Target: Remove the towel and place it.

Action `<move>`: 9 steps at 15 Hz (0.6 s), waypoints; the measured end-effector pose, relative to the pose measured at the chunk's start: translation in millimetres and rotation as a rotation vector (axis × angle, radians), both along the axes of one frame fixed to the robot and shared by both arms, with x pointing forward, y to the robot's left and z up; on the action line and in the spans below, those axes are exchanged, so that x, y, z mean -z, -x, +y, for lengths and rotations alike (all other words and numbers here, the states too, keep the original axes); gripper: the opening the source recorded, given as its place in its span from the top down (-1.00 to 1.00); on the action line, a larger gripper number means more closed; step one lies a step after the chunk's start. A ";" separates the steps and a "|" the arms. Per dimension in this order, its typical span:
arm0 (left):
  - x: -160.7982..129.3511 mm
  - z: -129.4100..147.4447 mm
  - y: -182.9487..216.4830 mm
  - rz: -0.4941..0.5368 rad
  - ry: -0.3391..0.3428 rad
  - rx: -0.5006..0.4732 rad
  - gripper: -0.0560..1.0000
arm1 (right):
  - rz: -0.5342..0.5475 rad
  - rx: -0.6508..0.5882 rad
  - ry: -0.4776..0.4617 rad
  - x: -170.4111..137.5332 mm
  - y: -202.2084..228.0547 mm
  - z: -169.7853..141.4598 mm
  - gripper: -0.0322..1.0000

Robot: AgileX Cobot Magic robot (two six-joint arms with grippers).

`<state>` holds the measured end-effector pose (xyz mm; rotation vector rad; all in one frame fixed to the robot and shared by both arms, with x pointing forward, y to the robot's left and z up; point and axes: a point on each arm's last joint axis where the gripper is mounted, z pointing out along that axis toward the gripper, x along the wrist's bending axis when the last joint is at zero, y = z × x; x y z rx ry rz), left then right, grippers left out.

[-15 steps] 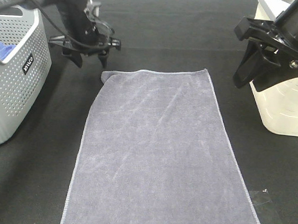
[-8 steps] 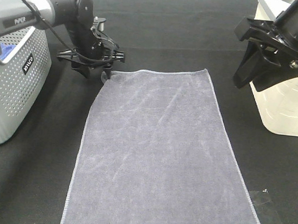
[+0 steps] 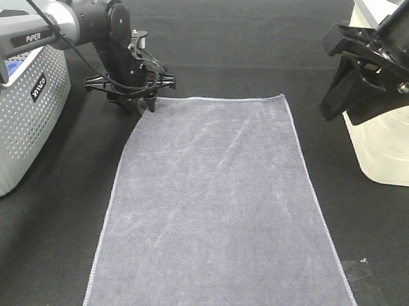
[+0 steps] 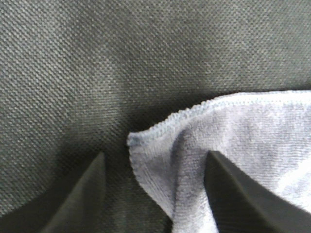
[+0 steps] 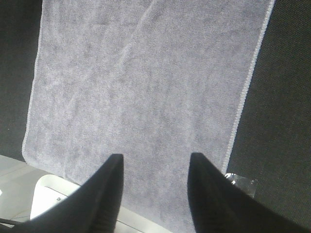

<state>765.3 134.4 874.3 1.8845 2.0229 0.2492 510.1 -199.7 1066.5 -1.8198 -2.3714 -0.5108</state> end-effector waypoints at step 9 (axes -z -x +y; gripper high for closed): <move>-16.4 0.4 -3.5 -0.079 -0.057 0.090 0.87 | -0.003 0.001 -0.001 0.0 -0.3 0.0 0.13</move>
